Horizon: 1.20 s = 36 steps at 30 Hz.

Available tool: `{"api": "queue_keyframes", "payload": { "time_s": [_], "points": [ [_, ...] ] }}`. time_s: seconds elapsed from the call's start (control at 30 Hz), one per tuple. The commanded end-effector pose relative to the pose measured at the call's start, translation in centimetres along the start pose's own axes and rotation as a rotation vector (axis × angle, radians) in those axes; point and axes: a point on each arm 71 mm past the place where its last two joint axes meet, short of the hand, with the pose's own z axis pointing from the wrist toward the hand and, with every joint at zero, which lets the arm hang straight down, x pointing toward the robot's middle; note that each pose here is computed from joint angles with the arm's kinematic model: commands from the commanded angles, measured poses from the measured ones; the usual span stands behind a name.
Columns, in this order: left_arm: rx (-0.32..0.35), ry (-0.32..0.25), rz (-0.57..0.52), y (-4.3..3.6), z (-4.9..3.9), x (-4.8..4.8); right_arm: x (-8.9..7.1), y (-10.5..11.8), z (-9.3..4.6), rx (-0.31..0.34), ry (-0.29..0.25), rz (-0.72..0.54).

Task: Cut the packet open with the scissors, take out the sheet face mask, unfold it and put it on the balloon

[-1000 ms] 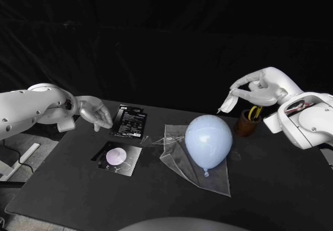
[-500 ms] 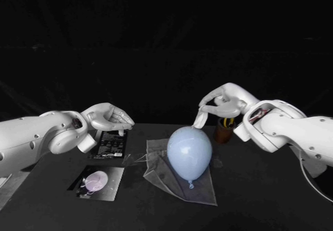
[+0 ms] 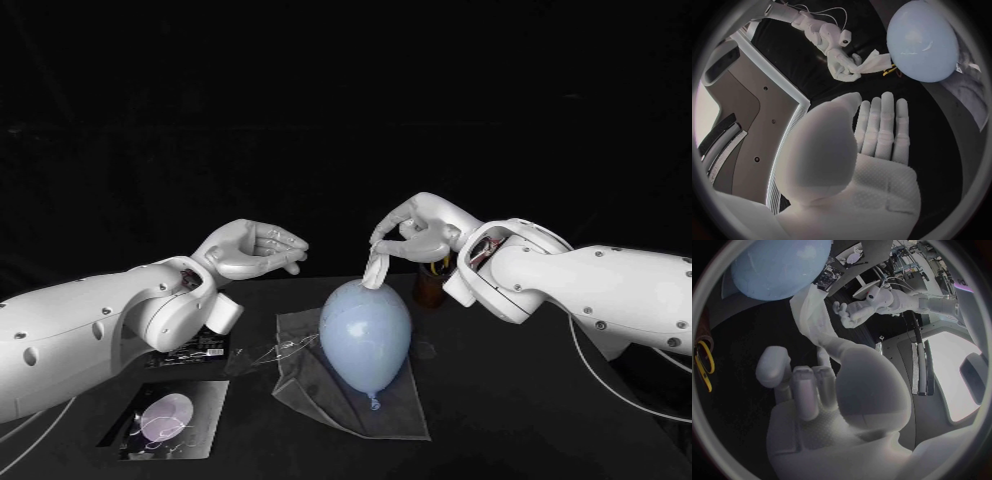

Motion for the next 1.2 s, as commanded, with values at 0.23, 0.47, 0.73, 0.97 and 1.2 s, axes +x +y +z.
{"api": "queue_keyframes", "payload": {
  "time_s": [0.23, 0.47, 0.73, 0.97, 1.2],
  "points": [
    [0.113, -0.118, 0.033, -1.42, 2.56, 2.16, 0.3, 0.8, 0.7, 0.044, 0.015, -0.005],
    [0.084, -0.093, 0.085, -1.55, 3.74, 3.77, 0.1, 1.4, 1.4, 0.056, 0.001, -0.023],
    [0.067, -0.062, 0.118, -1.62, 4.52, 5.03, -0.6, 2.1, 2.3, 0.057, -0.024, -0.046],
    [0.066, -0.036, 0.133, -1.74, 4.88, 5.77, -0.8, 2.7, 2.8, 0.053, -0.039, -0.062],
    [0.064, -0.021, 0.140, -1.78, 5.23, 6.29, -0.8, 3.2, 3.1, 0.046, -0.041, -0.068]
  ]
}}
